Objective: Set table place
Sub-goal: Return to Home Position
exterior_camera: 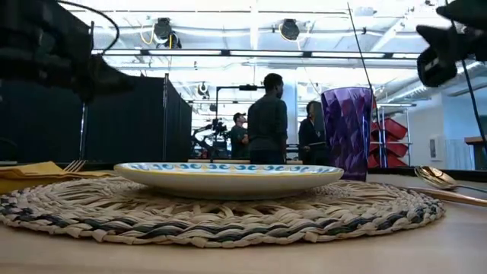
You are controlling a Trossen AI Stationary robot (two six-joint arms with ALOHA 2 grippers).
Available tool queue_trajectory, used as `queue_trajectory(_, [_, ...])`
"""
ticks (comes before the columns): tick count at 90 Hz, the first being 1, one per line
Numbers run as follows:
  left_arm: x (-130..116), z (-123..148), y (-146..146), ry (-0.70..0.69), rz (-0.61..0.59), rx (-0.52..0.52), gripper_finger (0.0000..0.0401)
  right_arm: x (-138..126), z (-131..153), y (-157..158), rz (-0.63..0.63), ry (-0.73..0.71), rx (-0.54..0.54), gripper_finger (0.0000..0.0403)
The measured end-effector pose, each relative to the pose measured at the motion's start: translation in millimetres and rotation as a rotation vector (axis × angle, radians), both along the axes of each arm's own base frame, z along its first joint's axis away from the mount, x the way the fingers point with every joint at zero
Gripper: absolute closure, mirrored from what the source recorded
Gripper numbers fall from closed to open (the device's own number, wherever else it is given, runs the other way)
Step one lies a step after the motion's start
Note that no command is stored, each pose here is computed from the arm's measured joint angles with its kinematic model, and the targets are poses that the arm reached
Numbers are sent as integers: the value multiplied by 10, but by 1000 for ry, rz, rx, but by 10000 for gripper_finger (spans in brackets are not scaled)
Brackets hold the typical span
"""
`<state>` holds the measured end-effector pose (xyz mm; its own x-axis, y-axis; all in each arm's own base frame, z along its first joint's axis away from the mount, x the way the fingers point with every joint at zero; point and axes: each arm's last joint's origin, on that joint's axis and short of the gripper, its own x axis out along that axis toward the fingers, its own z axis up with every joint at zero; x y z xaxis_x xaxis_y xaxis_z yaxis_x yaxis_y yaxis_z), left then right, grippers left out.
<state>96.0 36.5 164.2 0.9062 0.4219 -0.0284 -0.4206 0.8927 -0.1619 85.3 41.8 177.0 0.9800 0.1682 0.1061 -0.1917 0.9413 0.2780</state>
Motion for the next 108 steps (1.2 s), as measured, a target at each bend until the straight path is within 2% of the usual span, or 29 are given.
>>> queue_trajectory(11, [3, -11, -9, 8, -31, -11, 313, 0, -23, 7, 23, 31, 20, 280])
queue_trajectory(22, [6, -11, -15, 9, -55, -10, 313, -1, -34, 15, 46, 34, -17, 280])
queue_trajectory(29, [11, -12, -31, 10, -113, -6, 313, -1, -33, 14, 42, 27, -53, 280])
queue_trajectory(35, [16, -15, -45, 17, -165, 3, 313, -1, -33, 14, 35, 12, -132, 280])
queue_trajectory(45, [16, -29, -50, 31, -182, -4, 313, -2, -30, 13, 12, -29, -347, 280])
queue_trajectory(50, [17, -27, -51, 29, -184, -3, 313, -3, -24, 6, -10, -30, -392, 280])
queue_trajectory(56, [17, -28, -51, 30, -185, -3, 313, -2, -8, -9, -58, -24, -358, 280])
queue_trajectory(69, [20, -19, -65, 21, -234, -1, 313, -8, 60, -23, -86, -57, -196, 280])
queue_trajectory(82, [21, -17, -69, 20, -250, 7, 313, -14, 108, -37, -118, -92, -141, 280])
queue_trajectory(96, [18, -22, -59, 27, -230, 15, 313, -19, 114, -3, 16, -108, -96, 280])
queue_trajectory(108, [9, -22, -28, 22, -192, -2, 313, -47, 168, 48, 249, -173, -42, 280])
